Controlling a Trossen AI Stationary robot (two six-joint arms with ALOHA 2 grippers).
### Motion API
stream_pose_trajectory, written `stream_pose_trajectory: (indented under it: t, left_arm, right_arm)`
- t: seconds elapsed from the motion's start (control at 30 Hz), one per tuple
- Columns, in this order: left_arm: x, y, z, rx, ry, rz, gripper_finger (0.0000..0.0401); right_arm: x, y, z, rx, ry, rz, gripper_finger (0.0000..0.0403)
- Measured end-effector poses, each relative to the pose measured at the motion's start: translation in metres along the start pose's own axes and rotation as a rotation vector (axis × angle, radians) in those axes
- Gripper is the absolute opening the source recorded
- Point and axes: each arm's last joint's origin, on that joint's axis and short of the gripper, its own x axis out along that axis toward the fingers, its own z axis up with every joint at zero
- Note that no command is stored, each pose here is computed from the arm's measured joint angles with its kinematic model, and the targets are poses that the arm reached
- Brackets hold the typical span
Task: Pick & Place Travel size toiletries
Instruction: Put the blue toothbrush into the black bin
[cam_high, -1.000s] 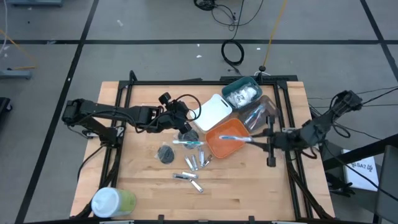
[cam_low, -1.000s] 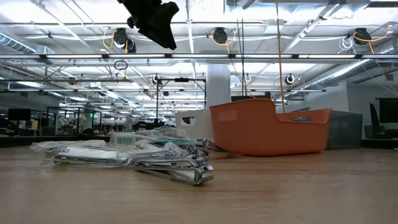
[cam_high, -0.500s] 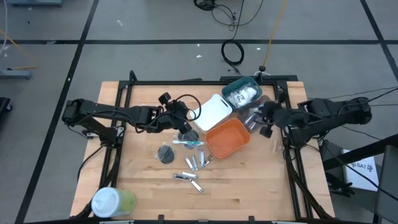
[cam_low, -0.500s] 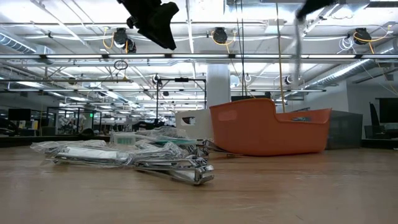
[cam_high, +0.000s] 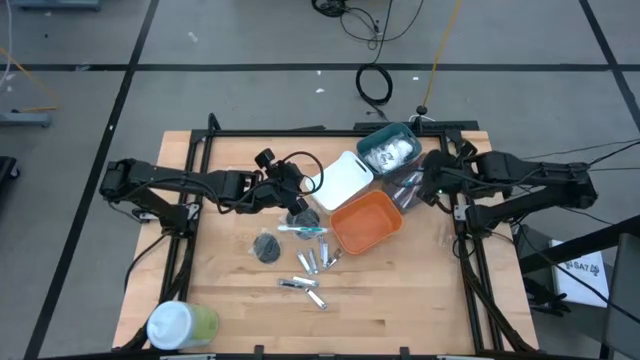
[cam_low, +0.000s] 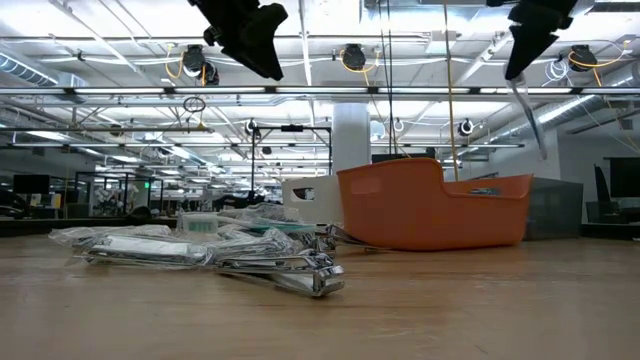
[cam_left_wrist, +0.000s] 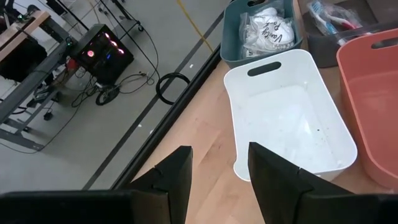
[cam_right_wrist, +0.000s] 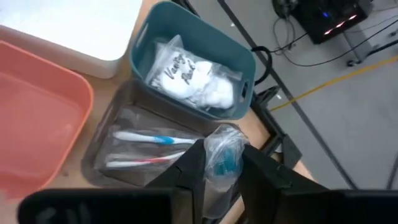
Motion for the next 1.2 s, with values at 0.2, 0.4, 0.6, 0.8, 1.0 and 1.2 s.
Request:
stream_pose_trajectory:
  t: [0.2,0.4,0.6,0.8,1.0,1.2]
  left_arm:
    - [0.0,0.0,0.0,0.0,0.0,0.0,0.0152]
    - [0.0,-0.001,-0.001,0.004,0.011,-0.034,0.0152]
    - [0.0,-0.001,-0.001,0.006,0.013,-0.036,0.0152]
    - [0.0,-0.001,-0.001,0.006,0.013,-0.036,0.0152]
    - [0.0,-0.001,-0.001,0.006,0.013,-0.036,0.0152]
    - [0.0,-0.001,-0.002,0.01,0.019,-0.036,0.0152]
  right_arm:
    - [0.012,0.004,0.007,-0.034,0.051,-0.039,0.0084]
    - [0.019,0.01,0.011,-0.057,0.111,0.013,0.0106]
    - [0.022,0.013,0.014,-0.054,0.1,0.014,0.0163]
    - [0.022,0.013,0.016,-0.065,0.086,0.02,0.0219]
    - [0.022,0.014,0.017,-0.064,0.077,0.022,0.023]
    - [0.028,0.019,0.019,-0.073,0.037,0.04,0.0219]
